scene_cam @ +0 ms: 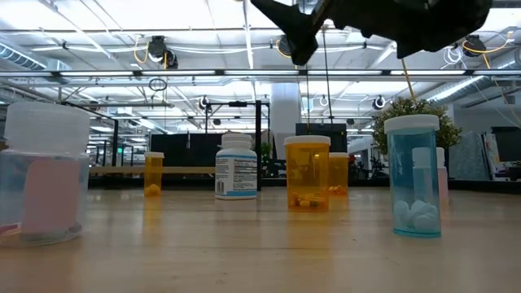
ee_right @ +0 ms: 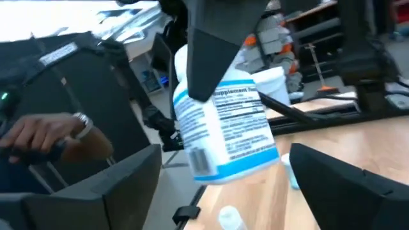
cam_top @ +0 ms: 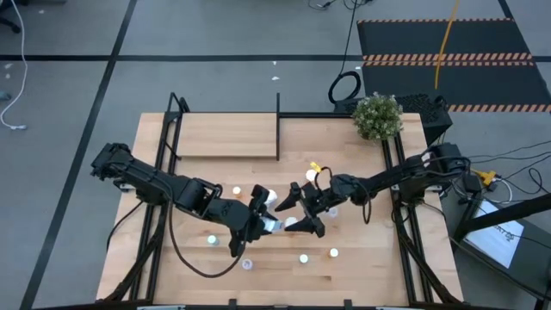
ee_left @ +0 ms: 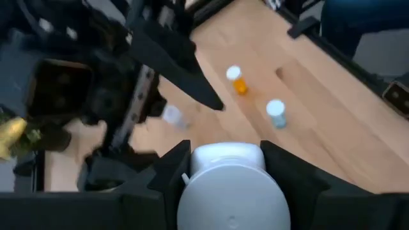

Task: Pick and place medicine bottles onto shelf by color
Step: Put the bottom white pill bottle on the shelf

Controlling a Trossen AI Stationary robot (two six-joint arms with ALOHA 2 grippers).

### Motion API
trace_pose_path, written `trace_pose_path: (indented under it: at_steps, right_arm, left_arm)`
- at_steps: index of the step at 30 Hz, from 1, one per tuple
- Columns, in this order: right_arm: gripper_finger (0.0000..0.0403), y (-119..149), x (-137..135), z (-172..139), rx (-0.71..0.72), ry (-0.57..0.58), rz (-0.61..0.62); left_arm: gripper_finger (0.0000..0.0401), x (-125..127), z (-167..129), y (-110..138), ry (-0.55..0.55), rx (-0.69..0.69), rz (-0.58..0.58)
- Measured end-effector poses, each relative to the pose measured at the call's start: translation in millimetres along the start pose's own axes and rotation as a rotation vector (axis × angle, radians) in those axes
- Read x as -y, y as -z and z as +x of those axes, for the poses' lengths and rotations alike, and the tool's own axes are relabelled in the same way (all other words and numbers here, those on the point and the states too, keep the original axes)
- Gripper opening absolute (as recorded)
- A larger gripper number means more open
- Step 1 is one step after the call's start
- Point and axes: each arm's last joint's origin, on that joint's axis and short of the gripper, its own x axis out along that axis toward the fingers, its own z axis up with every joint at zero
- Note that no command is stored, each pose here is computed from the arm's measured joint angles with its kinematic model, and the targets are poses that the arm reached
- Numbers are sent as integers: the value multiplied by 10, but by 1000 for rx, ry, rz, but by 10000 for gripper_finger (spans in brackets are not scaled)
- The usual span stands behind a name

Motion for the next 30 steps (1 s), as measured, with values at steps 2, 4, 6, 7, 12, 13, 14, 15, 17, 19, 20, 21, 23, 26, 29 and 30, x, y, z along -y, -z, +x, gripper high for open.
trace_pose_path:
  at_steps: [2,4,6,7,12,13,14,15,17,19,20,21,23,26,29,30]
  right_arm:
    - [344,-6,1,50,-5,-33,-35]
    - [341,-12,12,122,-13,-64,-60]
    - [337,-6,26,176,-21,-78,-67]
    - [334,-6,35,204,-22,-80,-69]
    - [326,-6,70,334,-24,-113,-77]
    - [325,-5,72,354,-30,-129,-79]
    - [324,-6,71,371,-38,-148,-81]
    - [322,-18,67,391,-39,-165,-86]
    - [316,-31,61,408,-38,-185,-98]
    - [307,-34,55,409,-43,-202,-102]
    - [300,-31,58,408,-49,-206,-99]
    - [293,-28,61,406,-56,-214,-97]
    - [276,-23,70,404,-65,-220,-94]
    - [247,-20,85,401,-72,-214,-92]
    - [221,-23,119,391,-81,-203,-88]
    - [215,-25,129,387,-85,-203,-87]
  left_arm:
    - [178,-4,0,-8,4,11,17]
    - [179,-19,3,-22,25,38,31]
    - [179,-28,6,-32,54,64,43]
    - [179,-41,8,-36,63,76,47]
    - [180,-104,18,-34,78,105,70]
    - [180,-113,20,-34,86,112,74]
    - [180,-124,23,-36,90,121,78]
    - [181,-135,33,-36,94,128,82]
    - [181,-138,42,-28,100,126,99]
    - [181,-136,42,-24,102,123,116]
    - [181,-135,42,-23,103,122,123]
    - [181,-134,42,-22,104,121,130]
    - [181,-133,42,-23,103,123,144]
    - [181,-122,39,-34,103,131,156]
    - [182,-120,39,-30,93,122,177]
    - [183,-119,39,-29,83,117,175]
